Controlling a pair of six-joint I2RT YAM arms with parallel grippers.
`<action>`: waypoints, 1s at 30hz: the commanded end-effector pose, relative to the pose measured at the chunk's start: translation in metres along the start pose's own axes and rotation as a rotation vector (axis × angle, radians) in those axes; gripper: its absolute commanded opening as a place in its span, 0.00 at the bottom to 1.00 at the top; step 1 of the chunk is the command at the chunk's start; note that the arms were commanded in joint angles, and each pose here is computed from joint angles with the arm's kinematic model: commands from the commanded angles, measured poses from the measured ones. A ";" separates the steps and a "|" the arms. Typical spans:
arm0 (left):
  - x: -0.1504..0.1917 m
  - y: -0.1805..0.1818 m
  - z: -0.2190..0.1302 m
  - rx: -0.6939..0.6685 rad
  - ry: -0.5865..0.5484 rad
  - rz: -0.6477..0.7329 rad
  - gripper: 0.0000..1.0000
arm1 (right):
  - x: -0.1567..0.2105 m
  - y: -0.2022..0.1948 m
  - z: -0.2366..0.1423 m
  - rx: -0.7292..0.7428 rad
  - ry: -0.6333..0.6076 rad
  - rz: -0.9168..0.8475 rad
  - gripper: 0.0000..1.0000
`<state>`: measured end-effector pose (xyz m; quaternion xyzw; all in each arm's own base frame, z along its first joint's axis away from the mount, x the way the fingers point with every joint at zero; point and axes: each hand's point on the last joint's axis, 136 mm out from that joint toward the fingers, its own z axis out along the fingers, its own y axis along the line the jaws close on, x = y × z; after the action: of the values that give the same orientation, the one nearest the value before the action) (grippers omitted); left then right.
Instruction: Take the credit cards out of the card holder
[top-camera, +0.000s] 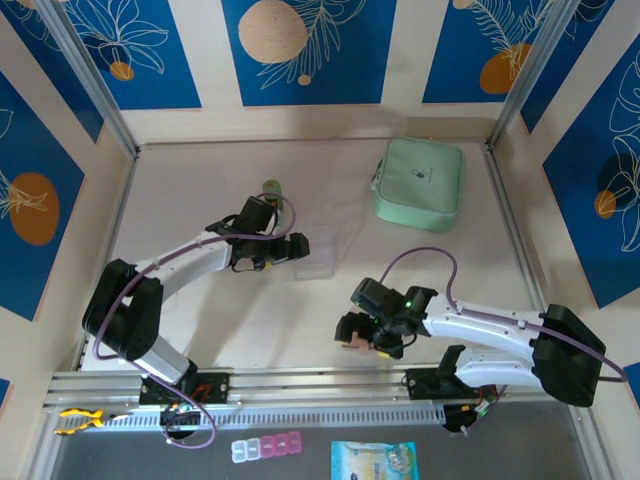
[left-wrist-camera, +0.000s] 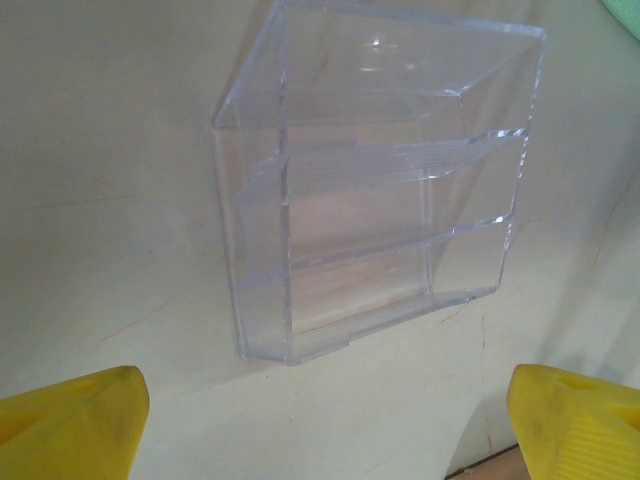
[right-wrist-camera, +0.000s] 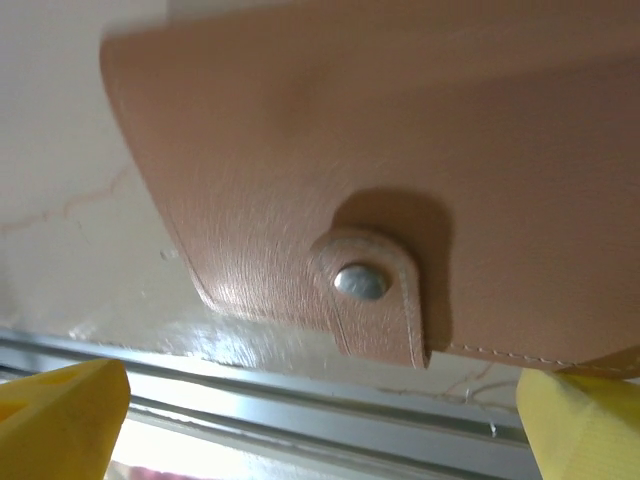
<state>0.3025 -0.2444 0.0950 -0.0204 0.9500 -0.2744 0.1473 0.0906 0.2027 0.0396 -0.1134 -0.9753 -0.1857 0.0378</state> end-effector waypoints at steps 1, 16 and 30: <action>0.001 -0.004 -0.001 0.007 0.003 0.017 0.92 | -0.011 -0.003 -0.007 -0.021 -0.013 0.018 1.00; 0.006 0.000 -0.007 -0.009 0.002 0.025 0.93 | -0.056 0.026 -0.006 -0.052 -0.014 0.013 1.00; 0.013 0.012 -0.019 -0.049 -0.011 0.041 0.94 | -0.065 0.045 0.016 0.256 -0.059 -0.107 0.96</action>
<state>0.2937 -0.2346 0.1013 -0.0159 0.9513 -0.2651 0.1564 0.1668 0.2431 0.0327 -0.0723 -0.9920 -0.1020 0.0191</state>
